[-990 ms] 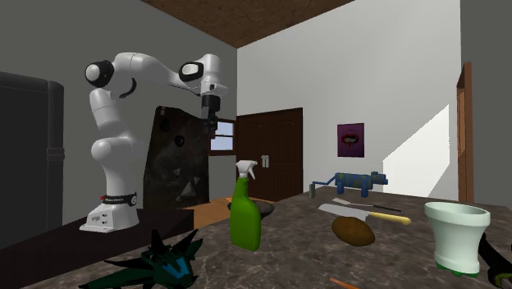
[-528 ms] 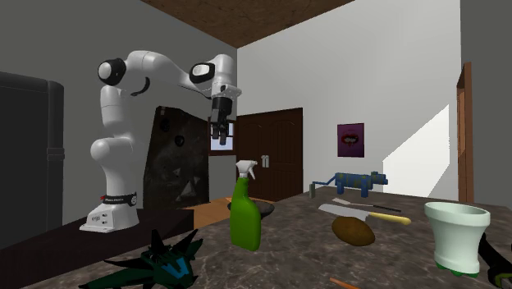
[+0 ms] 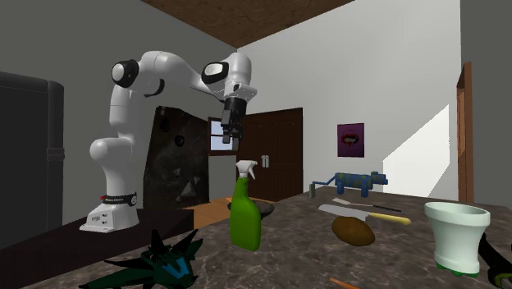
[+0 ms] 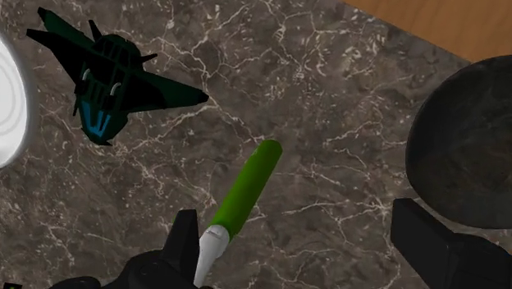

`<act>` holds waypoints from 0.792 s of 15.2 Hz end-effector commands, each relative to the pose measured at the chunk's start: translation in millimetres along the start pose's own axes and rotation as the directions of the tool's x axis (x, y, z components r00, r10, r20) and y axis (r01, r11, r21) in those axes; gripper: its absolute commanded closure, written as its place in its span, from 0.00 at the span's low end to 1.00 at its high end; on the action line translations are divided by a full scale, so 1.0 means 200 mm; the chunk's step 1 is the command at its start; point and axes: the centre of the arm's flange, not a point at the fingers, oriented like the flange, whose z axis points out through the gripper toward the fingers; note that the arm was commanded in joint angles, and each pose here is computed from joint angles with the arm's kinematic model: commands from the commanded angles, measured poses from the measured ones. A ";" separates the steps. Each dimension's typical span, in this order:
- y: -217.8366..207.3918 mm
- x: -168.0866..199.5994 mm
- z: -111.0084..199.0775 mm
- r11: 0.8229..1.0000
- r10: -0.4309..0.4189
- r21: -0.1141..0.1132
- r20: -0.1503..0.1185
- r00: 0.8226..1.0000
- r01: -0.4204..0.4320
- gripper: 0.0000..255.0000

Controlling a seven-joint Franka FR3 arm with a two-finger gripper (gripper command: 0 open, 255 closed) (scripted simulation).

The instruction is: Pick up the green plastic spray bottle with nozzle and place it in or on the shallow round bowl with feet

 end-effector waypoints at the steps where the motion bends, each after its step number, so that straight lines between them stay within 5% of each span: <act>1: 0.09 0.10 0.06 1.000 0.021 -0.016 0.007 1.000 -0.021 0.00; 4: 0.20 0.22 0.12 0.998 0.050 -0.037 0.016 0.999 -0.050 0.00; 12: 0.21 0.21 0.32 0.998 0.050 -0.037 0.016 0.999 -0.050 0.00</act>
